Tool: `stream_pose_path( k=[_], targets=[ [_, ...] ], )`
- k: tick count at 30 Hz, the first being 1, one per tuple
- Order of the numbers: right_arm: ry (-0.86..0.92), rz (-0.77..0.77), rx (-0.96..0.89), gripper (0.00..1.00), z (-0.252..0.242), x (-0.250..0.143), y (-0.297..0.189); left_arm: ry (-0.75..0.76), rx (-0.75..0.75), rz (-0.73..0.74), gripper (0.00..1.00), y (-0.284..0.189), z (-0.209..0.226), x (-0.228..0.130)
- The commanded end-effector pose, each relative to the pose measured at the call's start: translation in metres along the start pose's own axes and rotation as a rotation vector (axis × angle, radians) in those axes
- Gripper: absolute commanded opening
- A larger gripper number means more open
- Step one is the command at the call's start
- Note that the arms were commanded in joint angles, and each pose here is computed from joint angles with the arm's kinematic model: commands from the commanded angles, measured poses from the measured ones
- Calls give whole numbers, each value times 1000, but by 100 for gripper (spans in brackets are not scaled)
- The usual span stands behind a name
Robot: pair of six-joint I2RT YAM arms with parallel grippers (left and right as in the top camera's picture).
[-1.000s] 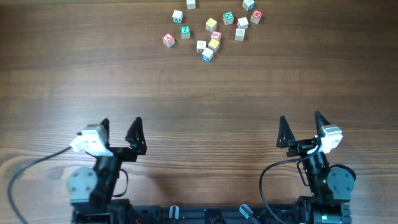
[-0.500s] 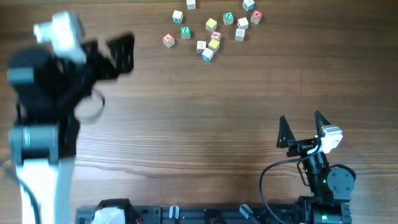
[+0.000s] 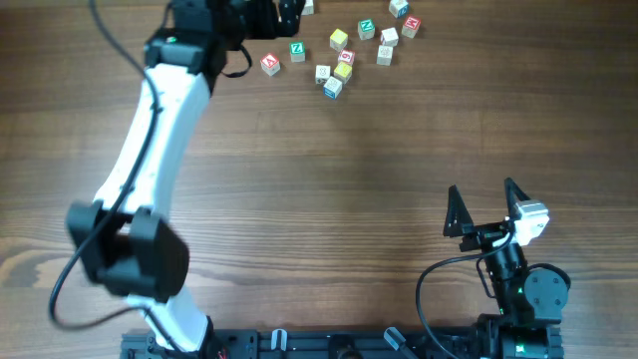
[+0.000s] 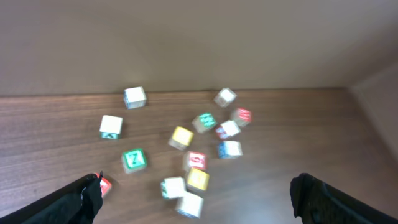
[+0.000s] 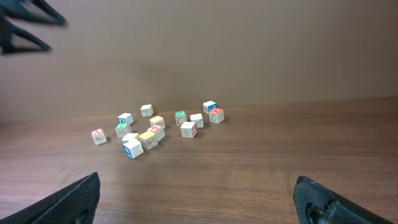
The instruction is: Form a tower
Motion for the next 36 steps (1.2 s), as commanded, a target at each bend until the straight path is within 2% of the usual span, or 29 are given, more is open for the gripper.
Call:
stream_pose_path(
  k=[1,4,5,7,9,17,18,21,24,26,28,30,31,32,33,36],
  targets=[
    [-14,-13,-12,100,-1,2,0,12,144,59,100,68,12,-37],
    [-14,-13,-12,100,-1,2,0,42,235,79,100,127,16,-79],
    [-14,-13,-12,100,-1,2,0,5,266,59,97,144,21,-90],
    [-13,-13,-12,100,-1,2,0,-64,295,32,91,158,29,-100],
    [-14,-13,-12,100,-1,2,0,-125,295,7,90,174,39,-112],
    [-14,-13,-12,100,-1,2,0,-148,287,-28,86,210,57,-145],
    [-14,-13,-12,100,-1,2,0,-148,287,-26,80,212,59,-148],
    [-14,-13,-12,100,-1,2,0,-148,289,-23,51,212,59,-149],
    [-13,-13,-12,100,-1,2,0,-148,291,-16,41,205,56,-142],
    [-14,-13,-12,100,-1,2,0,-141,288,-48,37,186,45,-115],
    [-14,-13,-12,99,-1,2,0,-54,269,-104,36,147,24,-70],
    [-13,-13,-12,99,-1,2,0,-4,311,-207,32,73,-4,-9],
    [-14,-13,-12,100,-1,2,0,-5,330,-232,31,37,-14,9],
    [-14,-13,-12,100,-1,2,0,-5,338,-239,31,9,-22,19],
    [-14,-13,-12,100,-1,2,0,33,351,-218,31,-46,-37,29],
    [-14,-13,-12,100,-1,2,0,66,411,-112,30,-140,-51,18]
  ],
)
Point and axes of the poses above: each gripper's point midway between its finger pads, its own y axis out along the fingers, its own z axis along the line the jaws close on, x = y × z, the point moved 9 cm from there along -y, back along the fingers, and after that the axes turned 3 degrees about y, right-handed, at the moved point
